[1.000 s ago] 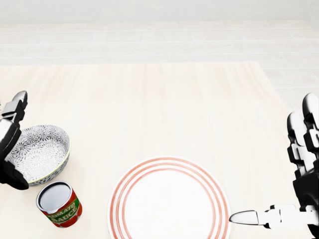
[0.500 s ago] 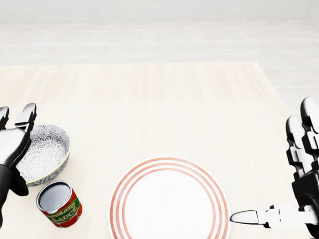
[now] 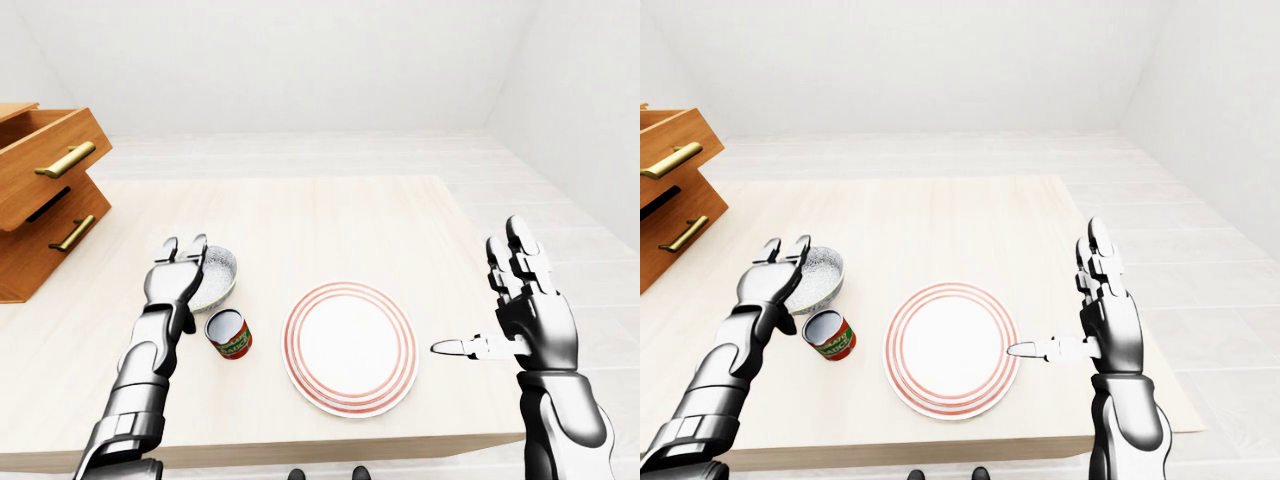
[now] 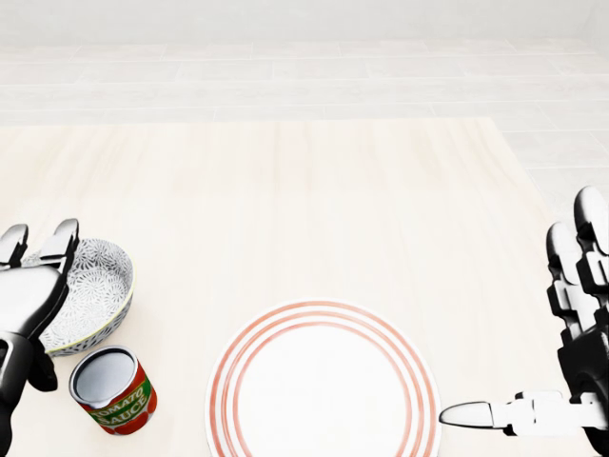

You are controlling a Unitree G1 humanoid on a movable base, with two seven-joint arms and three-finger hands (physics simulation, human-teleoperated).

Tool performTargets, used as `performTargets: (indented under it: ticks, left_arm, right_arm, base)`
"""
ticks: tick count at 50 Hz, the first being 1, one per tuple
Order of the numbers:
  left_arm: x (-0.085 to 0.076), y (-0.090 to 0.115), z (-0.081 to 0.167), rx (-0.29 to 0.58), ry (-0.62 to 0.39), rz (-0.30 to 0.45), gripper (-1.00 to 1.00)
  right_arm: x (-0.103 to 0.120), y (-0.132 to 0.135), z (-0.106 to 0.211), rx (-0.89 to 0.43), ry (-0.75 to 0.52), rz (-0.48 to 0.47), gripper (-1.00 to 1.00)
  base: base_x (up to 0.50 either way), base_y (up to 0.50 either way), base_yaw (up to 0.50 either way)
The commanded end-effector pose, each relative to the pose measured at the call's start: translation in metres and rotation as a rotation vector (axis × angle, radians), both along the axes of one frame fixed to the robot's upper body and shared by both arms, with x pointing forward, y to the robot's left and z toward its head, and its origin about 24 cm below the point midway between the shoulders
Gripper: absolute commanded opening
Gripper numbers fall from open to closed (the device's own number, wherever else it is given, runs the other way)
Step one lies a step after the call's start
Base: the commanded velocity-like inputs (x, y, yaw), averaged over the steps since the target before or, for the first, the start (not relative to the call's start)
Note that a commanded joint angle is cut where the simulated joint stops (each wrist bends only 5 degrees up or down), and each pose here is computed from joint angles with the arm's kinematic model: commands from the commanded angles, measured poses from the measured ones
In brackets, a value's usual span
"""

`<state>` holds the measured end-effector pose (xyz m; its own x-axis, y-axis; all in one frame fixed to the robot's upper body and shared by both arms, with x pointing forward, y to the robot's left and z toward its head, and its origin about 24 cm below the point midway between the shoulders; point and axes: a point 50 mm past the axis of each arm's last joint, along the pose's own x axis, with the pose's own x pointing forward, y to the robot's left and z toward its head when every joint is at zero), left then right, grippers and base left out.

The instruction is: Put the bowl on the plate.

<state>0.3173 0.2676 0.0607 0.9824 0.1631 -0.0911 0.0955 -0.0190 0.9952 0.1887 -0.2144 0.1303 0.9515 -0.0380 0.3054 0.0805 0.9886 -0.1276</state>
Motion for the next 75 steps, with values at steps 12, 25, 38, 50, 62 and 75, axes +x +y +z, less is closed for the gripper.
performTargets:
  ticks: [12,25,38,50,62,75]
  left_arm:
    - [-0.005,-0.001,-0.018,-0.001,0.019,-0.013,1.00]
    - [-0.005,-0.001,-0.023,-0.004,0.024,-0.013,1.00]
    - [-0.006,0.000,-0.036,-0.005,0.038,-0.012,1.00]
    - [-0.011,0.002,-0.040,-0.007,0.042,-0.013,1.00]
    - [-0.012,0.002,-0.045,-0.015,0.061,-0.009,1.00]
    - [-0.011,0.005,-0.046,-0.015,0.055,0.002,1.00]
  right_arm:
    - [0.000,0.001,0.012,-0.023,-0.052,-0.008,1.00]
    - [-0.002,0.001,0.016,-0.038,-0.069,-0.016,1.00]
    - [0.001,0.001,0.011,-0.030,-0.048,-0.019,1.00]
    - [0.001,0.002,0.011,-0.025,-0.047,-0.016,1.00]
    - [0.000,0.001,0.011,-0.026,-0.048,-0.017,1.00]
    - [-0.002,0.001,0.011,-0.027,-0.048,-0.019,1.00]
  base:
    - [0.00,0.00,0.00]
    - [0.00,0.00,0.00]
    - [0.00,0.00,0.00]
    - [0.00,0.00,0.00]
    - [0.00,0.00,0.00]
    - [0.00,0.00,0.00]
